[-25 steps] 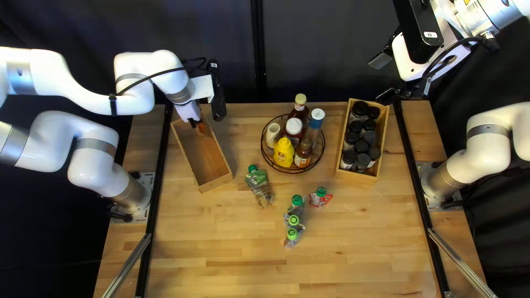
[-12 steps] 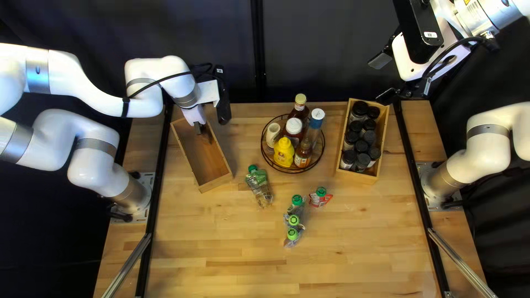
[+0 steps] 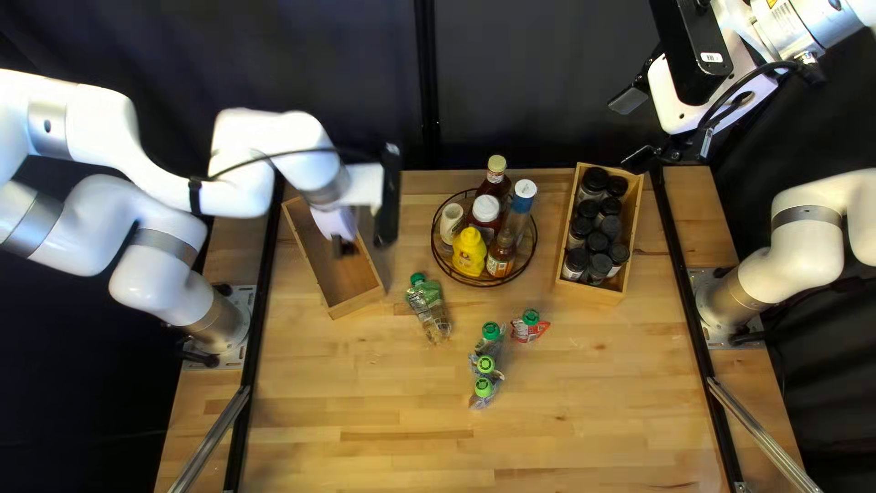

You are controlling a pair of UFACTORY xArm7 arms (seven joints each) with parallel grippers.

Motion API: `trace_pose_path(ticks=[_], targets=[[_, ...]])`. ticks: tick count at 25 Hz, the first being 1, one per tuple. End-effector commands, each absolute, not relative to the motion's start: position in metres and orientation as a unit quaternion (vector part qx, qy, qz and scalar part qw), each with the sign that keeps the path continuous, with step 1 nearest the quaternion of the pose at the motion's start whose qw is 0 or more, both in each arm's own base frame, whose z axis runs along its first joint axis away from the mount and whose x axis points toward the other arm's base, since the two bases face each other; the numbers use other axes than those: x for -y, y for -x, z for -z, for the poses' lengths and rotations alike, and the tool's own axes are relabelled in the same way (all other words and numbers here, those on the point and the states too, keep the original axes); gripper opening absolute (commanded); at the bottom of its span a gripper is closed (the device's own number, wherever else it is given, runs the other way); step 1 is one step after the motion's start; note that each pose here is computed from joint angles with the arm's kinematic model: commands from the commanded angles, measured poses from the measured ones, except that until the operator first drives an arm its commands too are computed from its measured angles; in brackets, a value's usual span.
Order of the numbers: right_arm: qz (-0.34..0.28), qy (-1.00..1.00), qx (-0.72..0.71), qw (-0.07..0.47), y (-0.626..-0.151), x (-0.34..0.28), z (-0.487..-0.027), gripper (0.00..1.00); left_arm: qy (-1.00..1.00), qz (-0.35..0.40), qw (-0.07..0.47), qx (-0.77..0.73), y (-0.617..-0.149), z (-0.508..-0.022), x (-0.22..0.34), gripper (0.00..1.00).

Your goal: Separate condiments, baby food and spices and place it in 3 different racks/containers

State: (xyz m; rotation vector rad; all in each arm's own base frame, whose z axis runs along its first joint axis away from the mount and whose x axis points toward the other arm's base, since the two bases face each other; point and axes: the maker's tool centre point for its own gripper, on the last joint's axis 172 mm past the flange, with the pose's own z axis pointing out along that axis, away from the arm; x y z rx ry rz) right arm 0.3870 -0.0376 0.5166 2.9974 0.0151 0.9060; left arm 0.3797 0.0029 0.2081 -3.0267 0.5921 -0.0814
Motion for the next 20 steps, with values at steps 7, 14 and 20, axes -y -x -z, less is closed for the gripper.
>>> trace_pose_path(ticks=[7,14,20], targets=[[-0.289,-0.957,-0.005,0.005,-0.387,0.038,-0.517,1.00,0.935,0.020,0.051,-0.350,-0.435,-0.161,0.072,1.00],[-0.289,-0.957,-0.005,0.005,-0.387,0.038,-0.517,1.00,0.914,0.007,0.081,-0.398,-0.449,-0.115,0.078,1.00],[-0.289,-0.957,-0.005,0.005,-0.387,0.038,-0.517,1.00,0.901,0.003,0.082,-0.425,-0.444,-0.083,0.064,1.00]])
